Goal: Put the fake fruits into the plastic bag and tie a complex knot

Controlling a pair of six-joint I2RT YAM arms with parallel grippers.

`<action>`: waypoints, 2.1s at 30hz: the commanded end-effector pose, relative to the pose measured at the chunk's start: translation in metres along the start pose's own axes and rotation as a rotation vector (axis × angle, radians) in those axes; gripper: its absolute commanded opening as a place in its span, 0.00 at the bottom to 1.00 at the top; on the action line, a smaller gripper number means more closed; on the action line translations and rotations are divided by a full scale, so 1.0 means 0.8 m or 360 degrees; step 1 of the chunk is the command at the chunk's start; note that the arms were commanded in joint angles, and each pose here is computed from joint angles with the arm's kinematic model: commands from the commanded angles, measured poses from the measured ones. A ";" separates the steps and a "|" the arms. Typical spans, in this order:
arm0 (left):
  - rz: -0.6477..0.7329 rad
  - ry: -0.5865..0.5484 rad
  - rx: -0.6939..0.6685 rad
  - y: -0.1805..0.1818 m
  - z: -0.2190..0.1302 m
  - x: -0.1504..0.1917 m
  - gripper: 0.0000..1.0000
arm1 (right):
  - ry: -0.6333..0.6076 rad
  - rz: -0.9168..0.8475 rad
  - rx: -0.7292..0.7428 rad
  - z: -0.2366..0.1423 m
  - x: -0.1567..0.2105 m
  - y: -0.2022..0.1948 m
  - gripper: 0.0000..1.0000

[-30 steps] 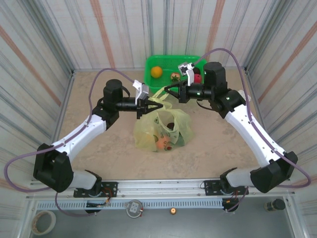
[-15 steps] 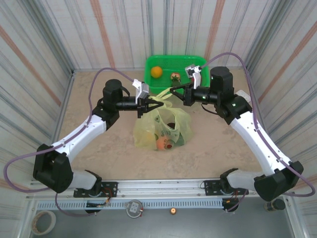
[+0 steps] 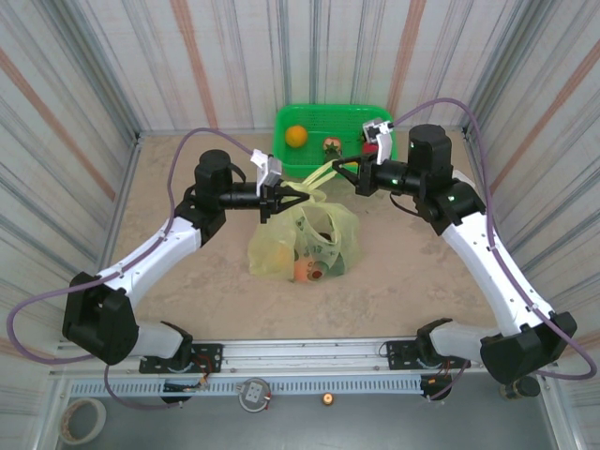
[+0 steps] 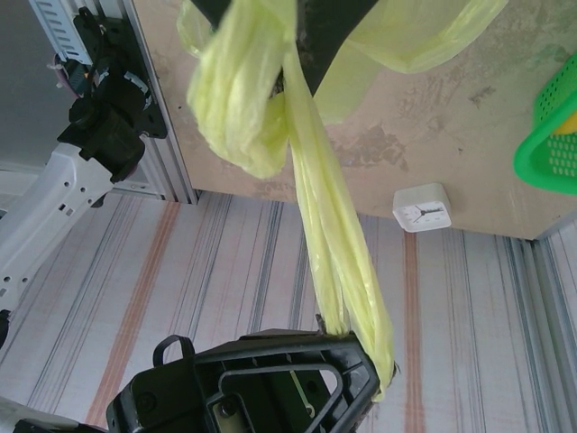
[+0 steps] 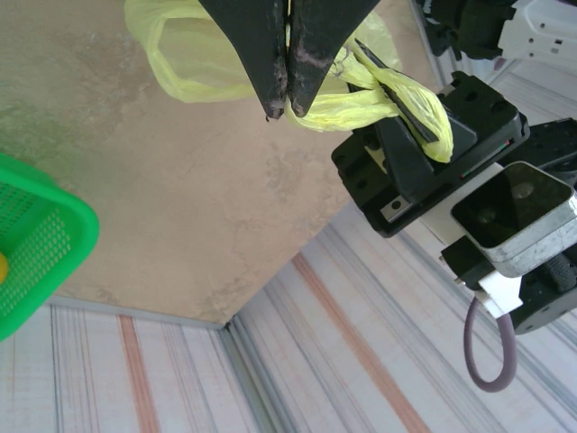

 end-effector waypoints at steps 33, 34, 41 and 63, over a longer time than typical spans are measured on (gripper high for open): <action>-0.0182 -0.0055 -0.0050 0.016 -0.014 0.003 0.00 | 0.0052 -0.0611 0.0194 0.114 0.145 0.038 0.00; -0.0183 -0.0055 -0.0049 0.015 -0.014 0.003 0.00 | 0.0054 -0.0612 0.0226 0.114 0.146 0.033 0.00; -0.0177 0.0038 -0.0014 0.014 -0.003 0.011 0.01 | 0.0136 -0.0648 0.0256 0.121 0.156 0.024 0.00; -0.0037 0.0149 -0.0231 0.004 -0.002 0.023 0.14 | 0.0081 -0.0584 0.0181 0.113 0.151 0.020 0.00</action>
Point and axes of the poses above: each hand's point on the last joint's axis, 136 mm out from that joint toward the fingers, its own z axis out along the fingers, its own y axis along the line the jaws close on, x = y × z, the point moved 9 cm from there along -z, back along the fingers, and after that the axes turned 15 degrees about -z, right-handed, at the moved point
